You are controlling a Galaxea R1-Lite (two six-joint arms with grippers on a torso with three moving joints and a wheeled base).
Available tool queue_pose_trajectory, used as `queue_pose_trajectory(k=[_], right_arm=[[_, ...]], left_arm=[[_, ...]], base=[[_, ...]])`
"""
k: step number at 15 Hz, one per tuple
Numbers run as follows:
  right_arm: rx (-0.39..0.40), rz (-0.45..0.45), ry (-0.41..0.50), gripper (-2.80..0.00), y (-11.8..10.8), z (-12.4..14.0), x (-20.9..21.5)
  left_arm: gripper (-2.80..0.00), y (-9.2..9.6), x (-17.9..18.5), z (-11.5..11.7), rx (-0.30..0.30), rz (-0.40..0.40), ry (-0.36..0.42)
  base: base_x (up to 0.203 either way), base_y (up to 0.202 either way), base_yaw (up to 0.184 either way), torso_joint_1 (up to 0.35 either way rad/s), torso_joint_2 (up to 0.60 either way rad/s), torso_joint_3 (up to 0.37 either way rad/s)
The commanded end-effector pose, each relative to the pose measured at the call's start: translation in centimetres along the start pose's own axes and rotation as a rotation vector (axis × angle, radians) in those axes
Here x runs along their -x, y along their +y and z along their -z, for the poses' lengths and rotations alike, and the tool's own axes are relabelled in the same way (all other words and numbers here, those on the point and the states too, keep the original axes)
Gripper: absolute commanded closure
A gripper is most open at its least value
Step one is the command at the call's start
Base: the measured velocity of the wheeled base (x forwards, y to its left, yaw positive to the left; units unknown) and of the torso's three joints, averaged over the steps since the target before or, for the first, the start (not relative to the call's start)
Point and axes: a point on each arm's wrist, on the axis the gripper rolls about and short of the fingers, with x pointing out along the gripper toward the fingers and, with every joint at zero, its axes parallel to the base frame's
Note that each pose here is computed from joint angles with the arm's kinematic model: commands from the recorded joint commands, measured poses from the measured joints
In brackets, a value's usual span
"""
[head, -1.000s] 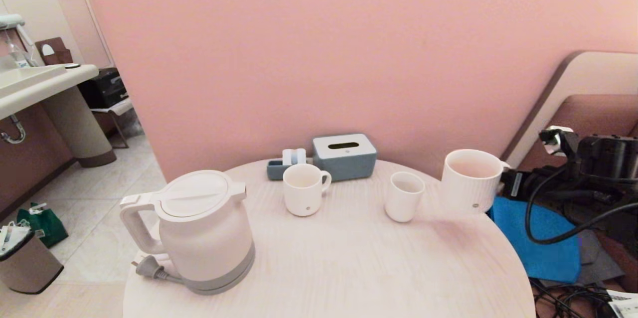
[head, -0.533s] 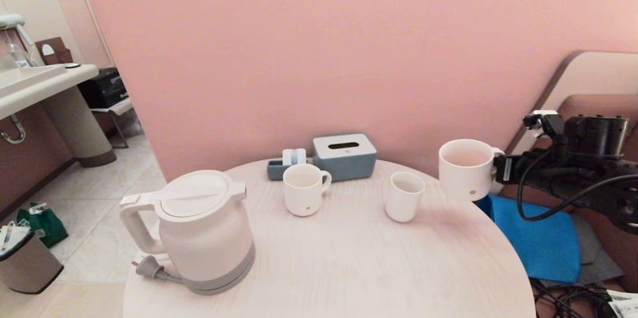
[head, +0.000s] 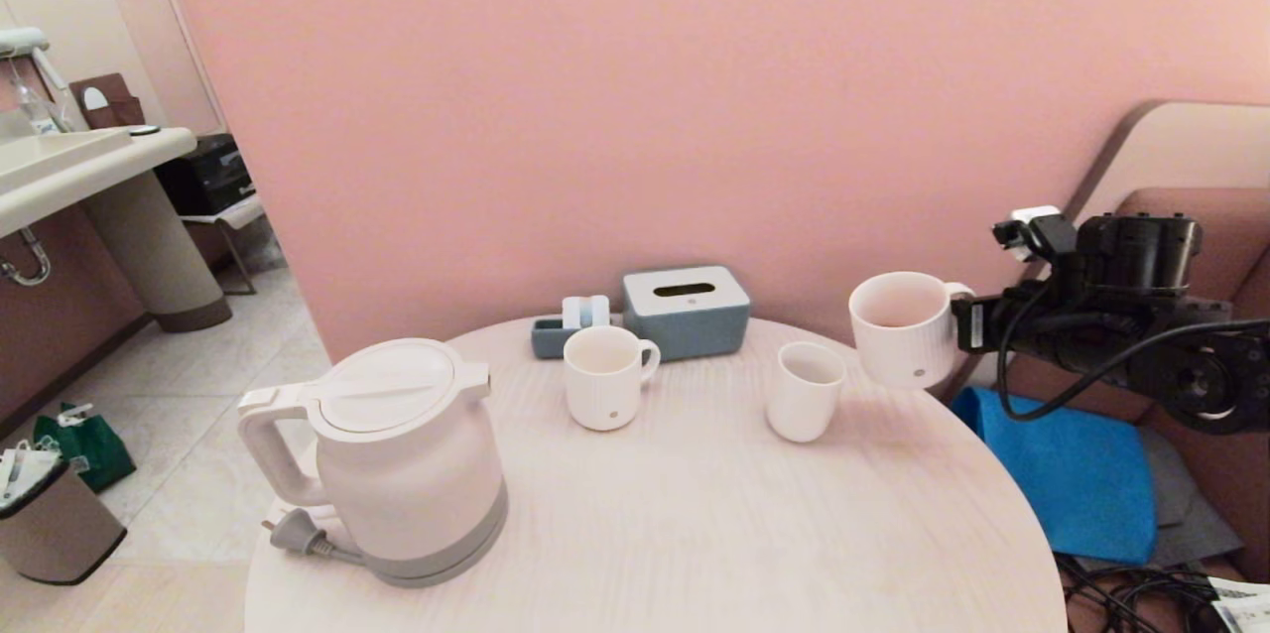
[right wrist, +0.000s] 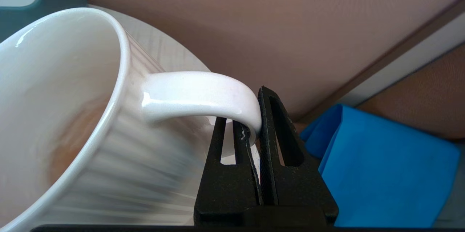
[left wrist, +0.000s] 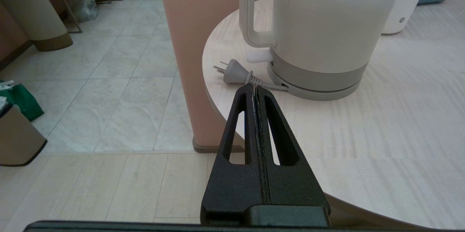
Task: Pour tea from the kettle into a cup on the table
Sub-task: Pour water into another cup
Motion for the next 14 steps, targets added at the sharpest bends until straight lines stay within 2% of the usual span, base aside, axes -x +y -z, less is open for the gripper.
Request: queue_pose_trajectory(k=[1,14], right_arm=[[0.011,-0.008,-0.003,0.0,0.6,-0.1,-0.4],[0.215,0.024,-0.039,0.0,1.2,-1.4,-1.9]], left_arm=[[0.0,0.0,0.0,0.0,0.0,-0.001,0.002],[0.0,0.0,0.0,0.0,0.0,-0.001,0.002]], base=[[0.0,0.0,0.0,0.0,0.0,0.0],[0.0,0.0,0.0,0.0,0.0,0.0]])
